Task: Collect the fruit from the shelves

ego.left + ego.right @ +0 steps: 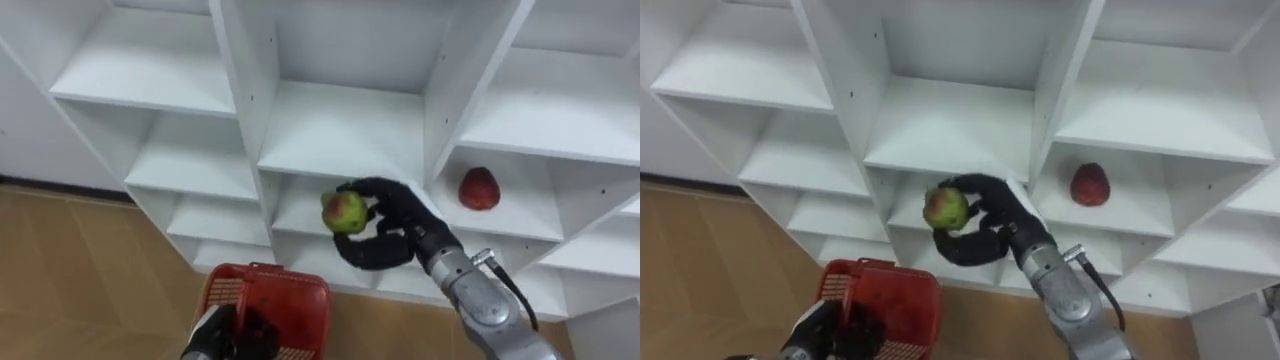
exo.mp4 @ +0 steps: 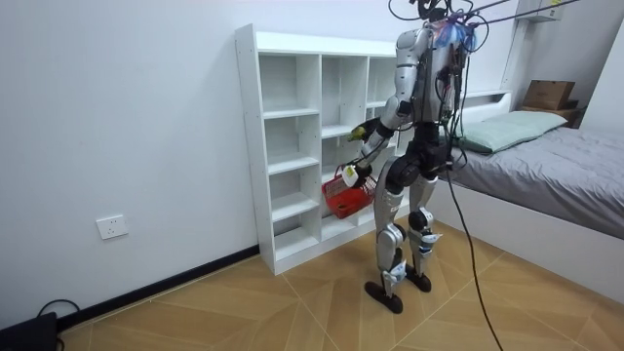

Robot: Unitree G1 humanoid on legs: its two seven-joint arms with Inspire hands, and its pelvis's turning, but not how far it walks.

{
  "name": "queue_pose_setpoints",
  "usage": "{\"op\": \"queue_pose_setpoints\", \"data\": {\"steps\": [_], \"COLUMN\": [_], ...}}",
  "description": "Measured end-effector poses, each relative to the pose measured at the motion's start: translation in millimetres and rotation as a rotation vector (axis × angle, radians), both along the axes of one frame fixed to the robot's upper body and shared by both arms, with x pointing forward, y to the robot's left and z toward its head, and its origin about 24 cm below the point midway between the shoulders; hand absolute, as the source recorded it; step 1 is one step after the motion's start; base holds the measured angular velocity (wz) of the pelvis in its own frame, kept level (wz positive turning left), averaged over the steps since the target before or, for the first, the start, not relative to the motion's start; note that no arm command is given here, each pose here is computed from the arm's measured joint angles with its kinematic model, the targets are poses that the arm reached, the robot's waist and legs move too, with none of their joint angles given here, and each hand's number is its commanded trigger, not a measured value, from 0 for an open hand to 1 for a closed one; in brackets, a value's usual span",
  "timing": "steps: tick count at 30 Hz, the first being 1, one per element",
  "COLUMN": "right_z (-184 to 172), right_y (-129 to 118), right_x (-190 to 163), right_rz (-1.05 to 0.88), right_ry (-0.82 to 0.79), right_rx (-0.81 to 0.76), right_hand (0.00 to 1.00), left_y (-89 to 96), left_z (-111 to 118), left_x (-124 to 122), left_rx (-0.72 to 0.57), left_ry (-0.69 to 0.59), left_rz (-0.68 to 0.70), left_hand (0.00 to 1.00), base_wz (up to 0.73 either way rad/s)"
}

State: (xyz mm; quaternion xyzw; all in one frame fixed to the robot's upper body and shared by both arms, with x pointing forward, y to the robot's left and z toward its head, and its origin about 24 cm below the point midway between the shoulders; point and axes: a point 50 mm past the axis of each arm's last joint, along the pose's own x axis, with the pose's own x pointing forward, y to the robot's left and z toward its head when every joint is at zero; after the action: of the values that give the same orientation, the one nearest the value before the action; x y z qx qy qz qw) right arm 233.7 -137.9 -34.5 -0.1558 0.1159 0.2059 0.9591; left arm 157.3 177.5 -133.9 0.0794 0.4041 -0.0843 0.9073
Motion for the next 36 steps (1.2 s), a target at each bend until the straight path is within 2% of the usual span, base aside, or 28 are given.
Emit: {"op": "queue_pose_setpoints", "data": {"steps": [9, 16, 25, 36], "right_z": [7.5, -7.4, -35.7, -44.7], "right_y": [13.1, 15.0, 4.2, 0.2], "right_x": [-6.3, -19.8, -32.6, -38.4], "right_rz": [0.064, 0.058, 0.043, 0.045], "right_ry": [-0.032, 0.020, 0.142, 0.183], "right_rx": [0.027, 0.010, -0.080, -0.112], "right_hand": [1.00, 1.00, 1.00, 1.00], "left_y": [-14.1, -26.9, -36.7, -44.7], "left_z": [3.6, 21.7, 21.2, 25.0], "left_x": [5.6, 26.6, 27.7, 29.9], "left_rx": [-0.045, -0.092, -0.121, -0.183], "left_ry": [-0.046, -0.180, -0.174, -0.187], "left_rz": [-0.008, -0.039, -0.069, -0.051], "left_hand": [1.00, 1.00, 1.00, 1.00], "base_wz": [-0.08, -0.10, -0.02, 0.00]}}
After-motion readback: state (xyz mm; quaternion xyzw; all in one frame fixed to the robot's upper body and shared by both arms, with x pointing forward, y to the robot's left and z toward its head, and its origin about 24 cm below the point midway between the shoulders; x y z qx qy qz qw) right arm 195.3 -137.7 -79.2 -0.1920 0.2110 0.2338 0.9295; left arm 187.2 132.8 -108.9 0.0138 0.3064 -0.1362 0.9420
